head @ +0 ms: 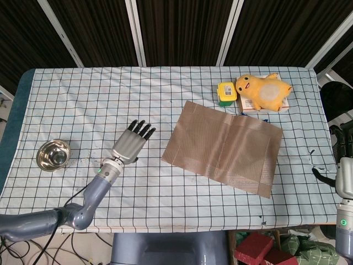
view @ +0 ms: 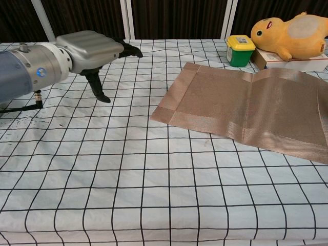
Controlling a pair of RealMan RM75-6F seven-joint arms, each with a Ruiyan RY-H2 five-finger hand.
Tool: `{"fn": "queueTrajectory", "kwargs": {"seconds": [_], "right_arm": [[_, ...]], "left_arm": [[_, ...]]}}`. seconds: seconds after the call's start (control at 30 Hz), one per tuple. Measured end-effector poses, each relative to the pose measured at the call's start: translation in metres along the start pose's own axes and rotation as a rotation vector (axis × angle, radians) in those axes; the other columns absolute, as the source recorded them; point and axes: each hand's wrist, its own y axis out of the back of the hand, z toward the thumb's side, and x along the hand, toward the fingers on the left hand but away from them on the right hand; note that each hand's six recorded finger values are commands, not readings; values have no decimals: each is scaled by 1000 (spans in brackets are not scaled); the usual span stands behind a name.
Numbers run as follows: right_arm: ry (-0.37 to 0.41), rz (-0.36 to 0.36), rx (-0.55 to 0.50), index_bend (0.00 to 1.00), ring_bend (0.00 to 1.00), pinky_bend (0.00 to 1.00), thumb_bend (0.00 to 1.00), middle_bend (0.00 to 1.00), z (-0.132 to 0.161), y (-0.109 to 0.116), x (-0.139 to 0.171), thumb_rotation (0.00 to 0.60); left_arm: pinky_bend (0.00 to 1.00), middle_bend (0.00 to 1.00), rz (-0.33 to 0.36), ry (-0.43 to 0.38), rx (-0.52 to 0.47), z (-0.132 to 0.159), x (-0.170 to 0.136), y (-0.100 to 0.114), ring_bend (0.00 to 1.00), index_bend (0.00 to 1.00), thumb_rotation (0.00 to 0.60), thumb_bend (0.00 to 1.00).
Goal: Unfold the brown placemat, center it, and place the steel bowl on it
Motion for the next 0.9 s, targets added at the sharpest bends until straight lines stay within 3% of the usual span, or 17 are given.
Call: {"fn": "queueTrajectory", "kwargs": {"seconds": [0.43,0.9], "right_arm": [[1,15,-45,0,0,170,18,0,1,-3,-1,600],[-6,21,-67,0,0,170,22,0,0,-3,-1,600]], "left_arm": [[108,94,-37,-48,96,56,34,-18,33,102,600,0],[108,93,-23,-65,149,81,54,-20,33,101,600,0]]}}
